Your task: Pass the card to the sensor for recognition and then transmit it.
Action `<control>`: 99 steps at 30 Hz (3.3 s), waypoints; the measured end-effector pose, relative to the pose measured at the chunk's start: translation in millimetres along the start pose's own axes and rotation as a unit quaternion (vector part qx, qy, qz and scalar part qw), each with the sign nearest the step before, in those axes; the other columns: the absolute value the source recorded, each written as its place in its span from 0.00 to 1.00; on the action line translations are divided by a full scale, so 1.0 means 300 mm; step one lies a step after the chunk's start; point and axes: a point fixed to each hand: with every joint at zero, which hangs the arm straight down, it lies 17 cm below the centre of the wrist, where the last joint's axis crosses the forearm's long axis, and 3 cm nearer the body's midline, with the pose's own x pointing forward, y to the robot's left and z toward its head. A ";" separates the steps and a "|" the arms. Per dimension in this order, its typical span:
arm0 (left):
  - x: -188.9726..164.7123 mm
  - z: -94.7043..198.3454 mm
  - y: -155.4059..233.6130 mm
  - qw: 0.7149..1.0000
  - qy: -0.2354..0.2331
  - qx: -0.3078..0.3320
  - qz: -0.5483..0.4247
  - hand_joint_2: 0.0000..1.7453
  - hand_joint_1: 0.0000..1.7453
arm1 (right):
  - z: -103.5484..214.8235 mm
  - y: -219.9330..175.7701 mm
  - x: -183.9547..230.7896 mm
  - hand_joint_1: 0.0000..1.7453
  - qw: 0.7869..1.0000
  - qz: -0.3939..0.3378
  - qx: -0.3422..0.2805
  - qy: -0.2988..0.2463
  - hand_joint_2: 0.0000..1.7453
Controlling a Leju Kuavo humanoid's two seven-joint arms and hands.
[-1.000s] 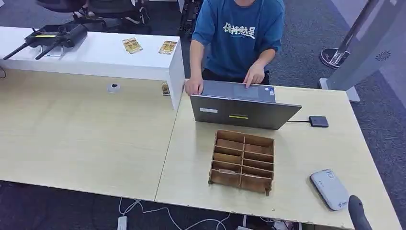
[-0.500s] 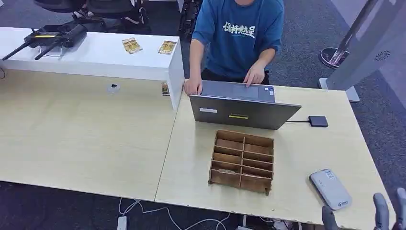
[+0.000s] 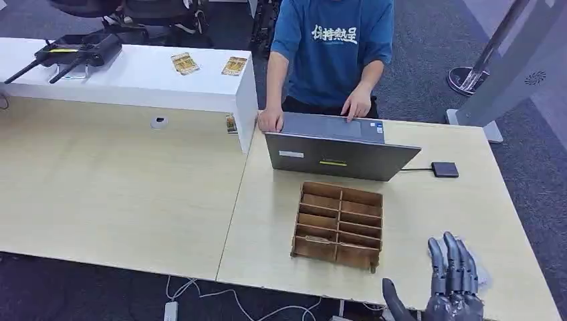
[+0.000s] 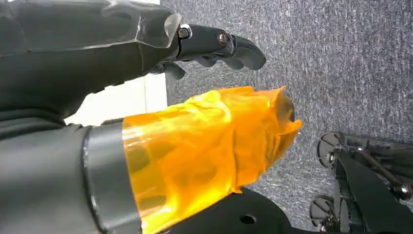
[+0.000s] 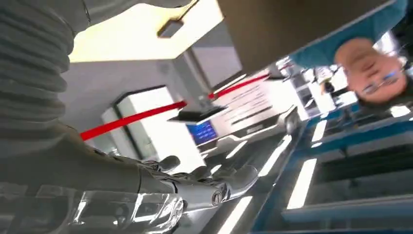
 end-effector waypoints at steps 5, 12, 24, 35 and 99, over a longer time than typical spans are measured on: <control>0.000 0.000 0.001 1.000 0.001 0.001 -0.005 0.00 0.00 | 0.015 0.096 0.005 0.00 0.999 -0.007 0.037 -0.013 1.00; -0.001 0.000 0.004 1.000 0.004 0.003 -0.012 0.00 0.00 | 0.026 0.230 0.010 0.00 0.995 -0.004 0.090 -0.031 1.00; -0.008 0.000 0.007 1.000 0.008 0.004 -0.020 0.00 0.00 | 0.014 0.380 0.031 0.00 0.990 -0.019 0.135 -0.035 1.00; -0.009 0.000 0.008 1.000 0.009 0.005 -0.025 0.00 0.00 | -0.023 0.444 0.036 0.00 0.988 -0.028 0.150 -0.025 1.00; -0.014 0.000 0.012 0.999 0.014 0.004 -0.028 0.00 0.00 | 0.022 0.589 -0.072 0.00 0.966 0.068 0.250 0.013 1.00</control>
